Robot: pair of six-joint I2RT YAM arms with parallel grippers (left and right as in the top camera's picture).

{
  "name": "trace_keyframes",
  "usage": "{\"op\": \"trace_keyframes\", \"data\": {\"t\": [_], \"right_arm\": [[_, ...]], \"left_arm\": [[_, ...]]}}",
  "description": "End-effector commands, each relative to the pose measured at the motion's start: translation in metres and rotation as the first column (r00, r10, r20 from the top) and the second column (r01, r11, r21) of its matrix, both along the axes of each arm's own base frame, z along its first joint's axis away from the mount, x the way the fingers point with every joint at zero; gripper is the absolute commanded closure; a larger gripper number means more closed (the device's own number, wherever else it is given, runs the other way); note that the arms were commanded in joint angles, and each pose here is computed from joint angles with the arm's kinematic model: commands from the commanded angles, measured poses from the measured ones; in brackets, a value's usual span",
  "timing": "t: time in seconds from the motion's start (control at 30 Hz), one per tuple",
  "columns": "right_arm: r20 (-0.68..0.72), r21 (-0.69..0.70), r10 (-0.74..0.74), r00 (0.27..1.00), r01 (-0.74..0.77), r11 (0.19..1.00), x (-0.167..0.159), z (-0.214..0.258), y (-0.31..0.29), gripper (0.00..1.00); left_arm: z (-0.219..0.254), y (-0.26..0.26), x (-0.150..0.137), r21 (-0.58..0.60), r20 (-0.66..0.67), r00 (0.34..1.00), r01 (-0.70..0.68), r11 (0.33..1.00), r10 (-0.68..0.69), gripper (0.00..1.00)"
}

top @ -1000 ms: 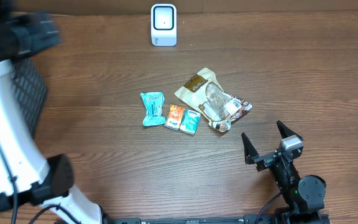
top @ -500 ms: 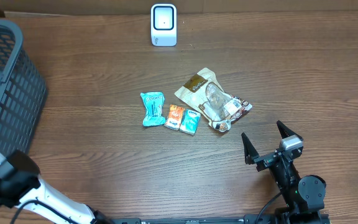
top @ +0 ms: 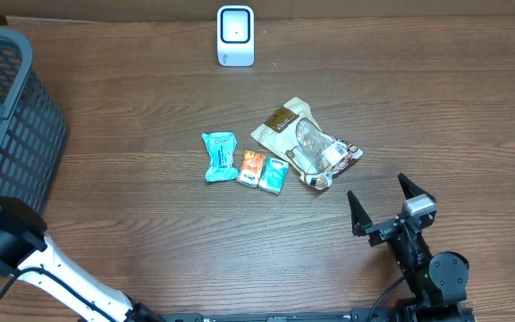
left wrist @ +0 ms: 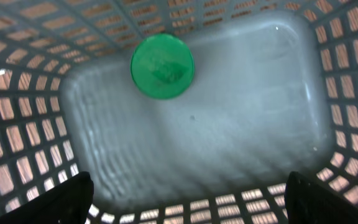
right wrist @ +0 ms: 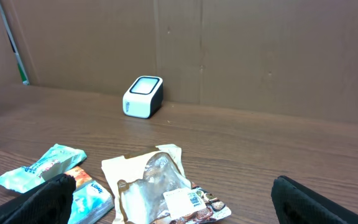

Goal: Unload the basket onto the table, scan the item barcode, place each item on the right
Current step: 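Swing the left gripper back over the basket and reach inside, then grasp the green-lidded jar in the basket with the left gripper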

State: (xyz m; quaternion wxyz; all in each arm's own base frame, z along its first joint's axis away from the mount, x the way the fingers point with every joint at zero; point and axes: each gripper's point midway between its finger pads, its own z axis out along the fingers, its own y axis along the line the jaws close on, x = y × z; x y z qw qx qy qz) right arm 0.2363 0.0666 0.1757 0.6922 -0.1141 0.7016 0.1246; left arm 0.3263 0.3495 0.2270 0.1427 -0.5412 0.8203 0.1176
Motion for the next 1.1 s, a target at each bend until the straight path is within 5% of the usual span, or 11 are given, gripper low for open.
{"op": "trace_keyframes", "data": {"t": [0.0,0.53,1.07], "right_arm": [[0.005,0.003,-0.004,1.0,0.004,1.0,0.0,-0.001,0.0,0.0],[0.005,0.003,-0.005,1.0,0.005,1.0,0.0,-0.001,0.0,0.0],[0.005,0.003,-0.005,1.0,0.005,1.0,0.0,-0.001,0.0,0.0]], "left_arm": [[-0.003,0.012,-0.001,0.04,-0.034,0.999,0.024,0.999,-0.023,0.13],[-0.046,0.042,0.007,0.085,-0.139,0.99,0.044,0.995,-0.032,0.0],[-0.091,0.063,0.012,0.09,-0.218,0.975,0.062,0.994,-0.041,0.0]]}}
